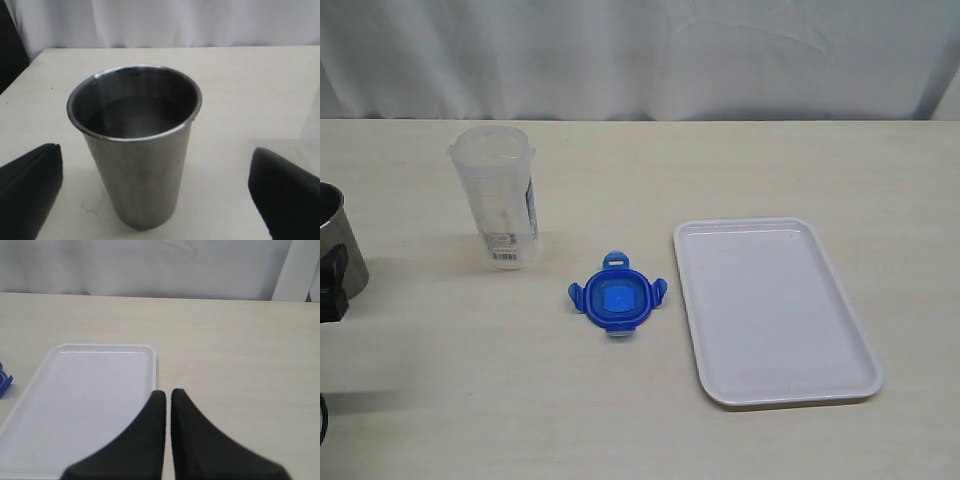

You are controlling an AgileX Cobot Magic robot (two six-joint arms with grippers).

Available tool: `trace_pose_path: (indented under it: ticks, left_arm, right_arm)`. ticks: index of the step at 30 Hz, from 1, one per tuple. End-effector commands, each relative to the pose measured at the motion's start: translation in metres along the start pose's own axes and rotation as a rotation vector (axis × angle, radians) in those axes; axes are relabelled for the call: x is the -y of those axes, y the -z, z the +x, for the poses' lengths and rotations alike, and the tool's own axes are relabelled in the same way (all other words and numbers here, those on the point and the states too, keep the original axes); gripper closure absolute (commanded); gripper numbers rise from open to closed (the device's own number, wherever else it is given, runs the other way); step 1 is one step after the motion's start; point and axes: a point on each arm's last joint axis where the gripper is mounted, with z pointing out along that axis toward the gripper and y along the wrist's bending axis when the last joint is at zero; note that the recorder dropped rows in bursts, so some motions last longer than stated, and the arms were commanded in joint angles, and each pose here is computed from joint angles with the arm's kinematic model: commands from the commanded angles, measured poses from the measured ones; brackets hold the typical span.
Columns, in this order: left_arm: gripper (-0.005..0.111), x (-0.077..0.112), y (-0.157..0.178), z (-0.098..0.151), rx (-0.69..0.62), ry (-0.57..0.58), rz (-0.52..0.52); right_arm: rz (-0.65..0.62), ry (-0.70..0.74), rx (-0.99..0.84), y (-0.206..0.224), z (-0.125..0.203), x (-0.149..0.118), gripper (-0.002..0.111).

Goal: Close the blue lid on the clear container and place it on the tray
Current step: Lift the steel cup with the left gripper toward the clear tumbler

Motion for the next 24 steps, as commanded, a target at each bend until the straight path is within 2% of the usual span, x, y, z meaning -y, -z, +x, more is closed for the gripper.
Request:
trace_pose_path:
  ticks: [1,13,24]
  left_arm:
    - [0.002,-0.001,-0.017,0.006,-0.023,-0.002,-0.014]
    - [0.002,-0.008,-0.045,0.015,-0.058,0.011,-0.102]
    - [0.002,-0.006,-0.066,0.028,-0.093,0.006,-0.094]
  right_arm:
    - [0.000,-0.003,0.002,0.000,0.001,0.000,0.104]
    - [0.000,-0.003,0.002,0.000,0.001,0.000,0.104]
    - [0.000,-0.003,0.002,0.000,0.001,0.000,0.104]
